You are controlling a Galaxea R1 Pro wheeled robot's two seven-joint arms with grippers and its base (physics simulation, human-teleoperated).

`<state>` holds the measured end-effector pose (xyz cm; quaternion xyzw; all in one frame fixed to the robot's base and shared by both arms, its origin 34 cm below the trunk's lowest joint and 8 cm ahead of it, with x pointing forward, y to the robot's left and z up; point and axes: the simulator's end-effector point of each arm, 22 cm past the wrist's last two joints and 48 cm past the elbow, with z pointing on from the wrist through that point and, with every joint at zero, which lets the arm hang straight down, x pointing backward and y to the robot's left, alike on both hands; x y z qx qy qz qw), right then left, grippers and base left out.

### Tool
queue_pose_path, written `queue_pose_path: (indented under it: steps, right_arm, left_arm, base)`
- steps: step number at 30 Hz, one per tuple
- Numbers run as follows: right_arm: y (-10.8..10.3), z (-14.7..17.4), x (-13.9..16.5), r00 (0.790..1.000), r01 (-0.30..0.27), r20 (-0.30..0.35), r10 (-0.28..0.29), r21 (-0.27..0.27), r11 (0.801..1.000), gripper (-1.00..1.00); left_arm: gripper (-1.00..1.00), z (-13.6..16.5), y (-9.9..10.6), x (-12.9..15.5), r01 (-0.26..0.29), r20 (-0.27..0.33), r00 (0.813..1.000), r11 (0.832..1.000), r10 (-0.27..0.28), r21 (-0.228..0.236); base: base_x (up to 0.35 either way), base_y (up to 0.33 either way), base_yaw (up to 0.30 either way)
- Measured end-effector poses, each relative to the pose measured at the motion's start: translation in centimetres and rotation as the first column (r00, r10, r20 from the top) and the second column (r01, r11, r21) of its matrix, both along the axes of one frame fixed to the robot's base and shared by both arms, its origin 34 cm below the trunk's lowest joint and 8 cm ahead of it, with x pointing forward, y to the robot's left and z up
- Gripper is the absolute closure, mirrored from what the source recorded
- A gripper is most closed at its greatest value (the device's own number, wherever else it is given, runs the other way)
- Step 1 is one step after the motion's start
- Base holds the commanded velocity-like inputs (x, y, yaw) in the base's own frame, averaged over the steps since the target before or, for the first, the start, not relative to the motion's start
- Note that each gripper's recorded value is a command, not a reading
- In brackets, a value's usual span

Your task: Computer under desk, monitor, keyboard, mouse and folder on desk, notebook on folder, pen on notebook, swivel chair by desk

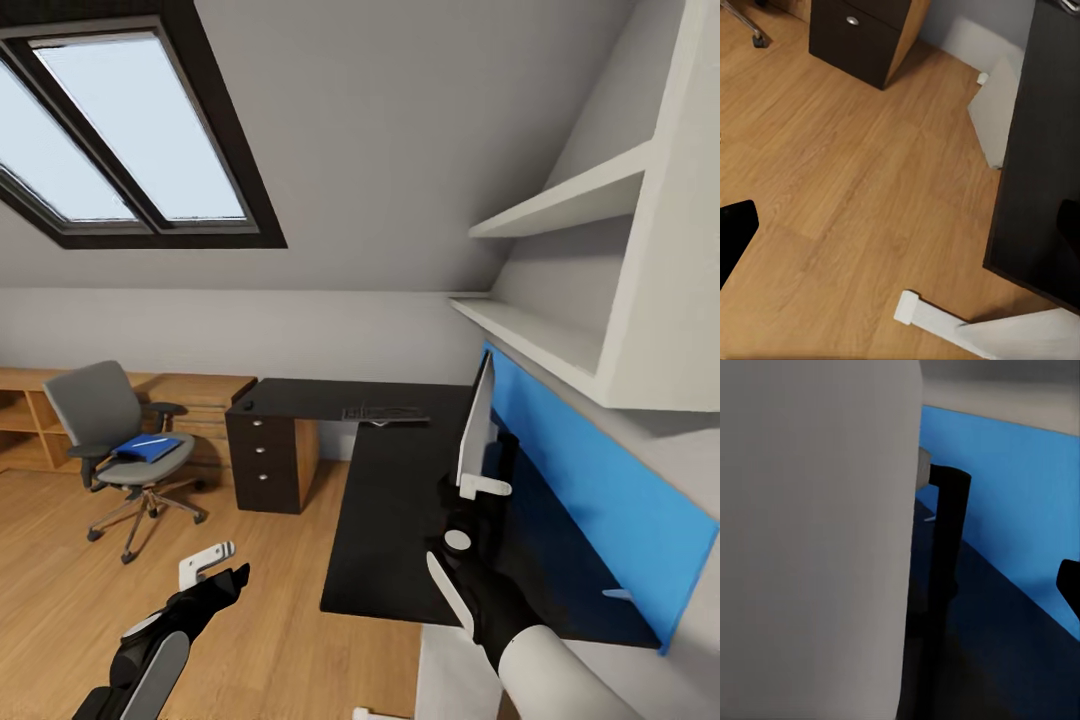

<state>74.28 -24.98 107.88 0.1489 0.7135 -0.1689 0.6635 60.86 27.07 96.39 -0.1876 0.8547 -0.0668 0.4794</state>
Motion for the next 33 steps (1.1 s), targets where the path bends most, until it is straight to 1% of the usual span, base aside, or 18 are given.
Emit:
queue_pose_path:
  steps: [9,24,33]
  right_arm:
    - [0.27,-0.07,0.01,1.000,-0.004,-0.001,0.004,0.003,1.000,-1.00]
    - [0.51,-0.13,0.02,1.000,-0.009,-0.002,0.009,0.003,1.000,-1.00]
    - [0.61,-0.21,0.04,1.000,-0.014,-0.003,0.014,0.004,1.000,-1.00]
  left_arm:
    - [-1.00,0.02,0.25,0.04,-0.009,0.001,1.000,1.000,0.009,-0.007]
    - [-1.00,0.03,0.28,0.03,-0.010,0.001,1.000,1.000,0.010,-0.005]
    - [-1.00,0.05,0.28,0.02,-0.010,0.001,1.000,1.000,0.010,-0.005]
  base:
    - [-0.177,-0.109,0.000]
    - [-0.032,-0.191,0.000]
    - [-0.011,-0.029,0.000]
